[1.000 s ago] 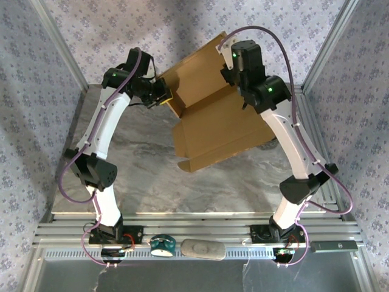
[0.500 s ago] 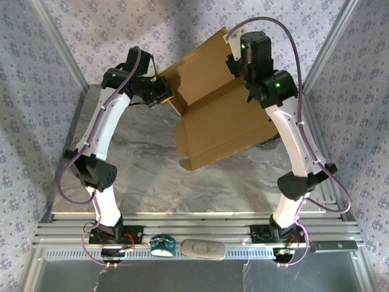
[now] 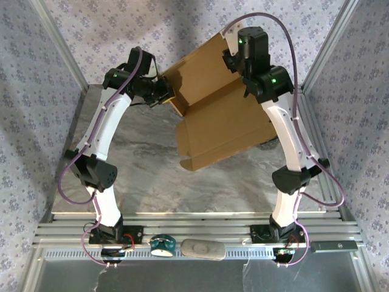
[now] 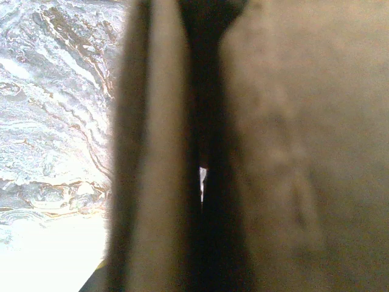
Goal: Fold the paper box
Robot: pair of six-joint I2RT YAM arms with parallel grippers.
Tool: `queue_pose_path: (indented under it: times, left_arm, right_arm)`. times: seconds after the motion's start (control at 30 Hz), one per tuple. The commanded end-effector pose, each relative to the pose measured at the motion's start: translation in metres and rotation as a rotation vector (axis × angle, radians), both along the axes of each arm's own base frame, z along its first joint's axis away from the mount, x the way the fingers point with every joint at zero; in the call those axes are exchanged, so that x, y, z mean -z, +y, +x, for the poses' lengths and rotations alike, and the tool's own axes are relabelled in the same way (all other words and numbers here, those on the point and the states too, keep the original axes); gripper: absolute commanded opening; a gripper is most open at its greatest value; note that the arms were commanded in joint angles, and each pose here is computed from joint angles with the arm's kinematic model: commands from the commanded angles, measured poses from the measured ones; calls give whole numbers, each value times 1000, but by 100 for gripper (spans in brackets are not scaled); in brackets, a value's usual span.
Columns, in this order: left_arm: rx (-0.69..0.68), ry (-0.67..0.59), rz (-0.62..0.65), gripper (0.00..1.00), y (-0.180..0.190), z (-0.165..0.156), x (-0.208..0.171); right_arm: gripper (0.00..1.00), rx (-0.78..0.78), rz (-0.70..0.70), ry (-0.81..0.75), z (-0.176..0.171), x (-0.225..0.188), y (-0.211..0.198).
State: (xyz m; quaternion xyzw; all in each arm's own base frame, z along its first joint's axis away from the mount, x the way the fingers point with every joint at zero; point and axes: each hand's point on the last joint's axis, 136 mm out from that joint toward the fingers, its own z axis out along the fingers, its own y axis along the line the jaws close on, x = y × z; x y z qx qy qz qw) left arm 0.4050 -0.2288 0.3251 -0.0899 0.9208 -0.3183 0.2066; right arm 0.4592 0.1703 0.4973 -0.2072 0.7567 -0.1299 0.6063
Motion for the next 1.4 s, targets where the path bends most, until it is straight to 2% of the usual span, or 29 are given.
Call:
queue_pose_path:
  times: [0.0,0.13,0.27,0.53,0.7,0.83,0.97,1.1,1.37]
  left_arm:
    - [-2,-28,-37,0,-1,-10,-21]
    - [-5,-33,-36,0,0,-10,-23]
    - [-4,-31,-33,0,0,-11,-23]
    - [-9,-33,-30,0,2,-11,-23]
    - [-10,-34,-29,0,2,-13,-24]
    - [-12,-38,-30,0,3,-12,-25]
    - [-12,-36,-27,0,3,-12,-24]
    - [-14,-39,-30,0,2,-11,-25]
    - [-13,-39,-31,0,1,-12,-25]
  right_arm:
    - [37,34,-34,-41,5,-12,-4]
    - [16,69,-95,-54,8,-12,-5]
    - [0,111,-174,-68,8,-11,-1]
    - [0,224,-297,-121,6,-20,-2]
    - [0,183,-255,-120,-1,-23,3]
    - [43,75,-141,-63,-14,-18,5]
    - [59,-23,-55,-23,-33,-12,8]
    - [65,-66,48,-19,-45,-9,-6]
    - [60,-1,56,25,-39,6,-28]
